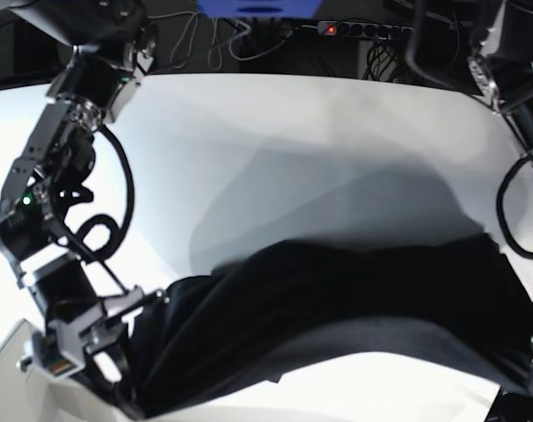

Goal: Layout the t-shirt on the table in an organized manner, then fold the t-shirt properly
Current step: 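Lift the shirt high with both grippers and swing it toward the robot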

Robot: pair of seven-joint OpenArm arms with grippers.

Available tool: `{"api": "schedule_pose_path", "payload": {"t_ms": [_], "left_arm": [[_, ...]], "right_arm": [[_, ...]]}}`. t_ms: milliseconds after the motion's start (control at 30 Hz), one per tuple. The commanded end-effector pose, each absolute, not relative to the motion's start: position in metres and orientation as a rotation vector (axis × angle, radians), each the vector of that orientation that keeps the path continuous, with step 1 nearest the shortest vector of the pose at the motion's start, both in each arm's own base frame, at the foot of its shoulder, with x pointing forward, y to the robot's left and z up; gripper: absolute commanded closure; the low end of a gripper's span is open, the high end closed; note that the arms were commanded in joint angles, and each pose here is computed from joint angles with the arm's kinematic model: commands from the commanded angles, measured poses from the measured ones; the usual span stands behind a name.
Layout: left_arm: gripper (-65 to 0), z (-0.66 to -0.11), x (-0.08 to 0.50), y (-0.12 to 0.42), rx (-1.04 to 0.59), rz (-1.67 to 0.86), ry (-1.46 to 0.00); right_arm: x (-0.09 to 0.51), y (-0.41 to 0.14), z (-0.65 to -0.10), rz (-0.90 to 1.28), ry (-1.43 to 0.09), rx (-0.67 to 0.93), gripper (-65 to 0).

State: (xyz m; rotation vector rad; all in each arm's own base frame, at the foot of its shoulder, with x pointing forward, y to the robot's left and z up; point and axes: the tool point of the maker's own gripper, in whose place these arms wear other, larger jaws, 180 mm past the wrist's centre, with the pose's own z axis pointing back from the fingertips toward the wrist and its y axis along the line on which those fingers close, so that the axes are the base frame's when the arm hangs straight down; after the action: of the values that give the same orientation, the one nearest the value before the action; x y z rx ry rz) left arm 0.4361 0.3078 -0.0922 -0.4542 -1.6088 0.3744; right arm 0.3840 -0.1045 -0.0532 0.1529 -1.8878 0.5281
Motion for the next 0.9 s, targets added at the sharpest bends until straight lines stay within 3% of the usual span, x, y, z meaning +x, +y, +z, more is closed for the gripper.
{"api": "schedule_pose_path", "payload": {"t_ms": [0,133,533,867], "left_arm": [[-0.2,-0.051,0.435,0.305,-0.453,0.310,-1.723],[-0.2,-0.021,0.437,0.277,-0.479,0.184,-1.782],[-0.2,0.061,0.430,0.259,-0.493,0.058,-1.951],[-0.2,0.090,0.428,0.247,-0.509,0.004,-2.003]], "right_arm": [[0.377,-0.109,-0.023,0.518,-2.004,0.153,0.0],[0.377,-0.120,0.008,0.500,-2.089,0.114,0.0],[0.365,-0.145,0.093,0.498,-2.305,-0.025,0.0],[0.354,-0.156,0.120,0.492,-2.376,-0.088,0.0]]}}
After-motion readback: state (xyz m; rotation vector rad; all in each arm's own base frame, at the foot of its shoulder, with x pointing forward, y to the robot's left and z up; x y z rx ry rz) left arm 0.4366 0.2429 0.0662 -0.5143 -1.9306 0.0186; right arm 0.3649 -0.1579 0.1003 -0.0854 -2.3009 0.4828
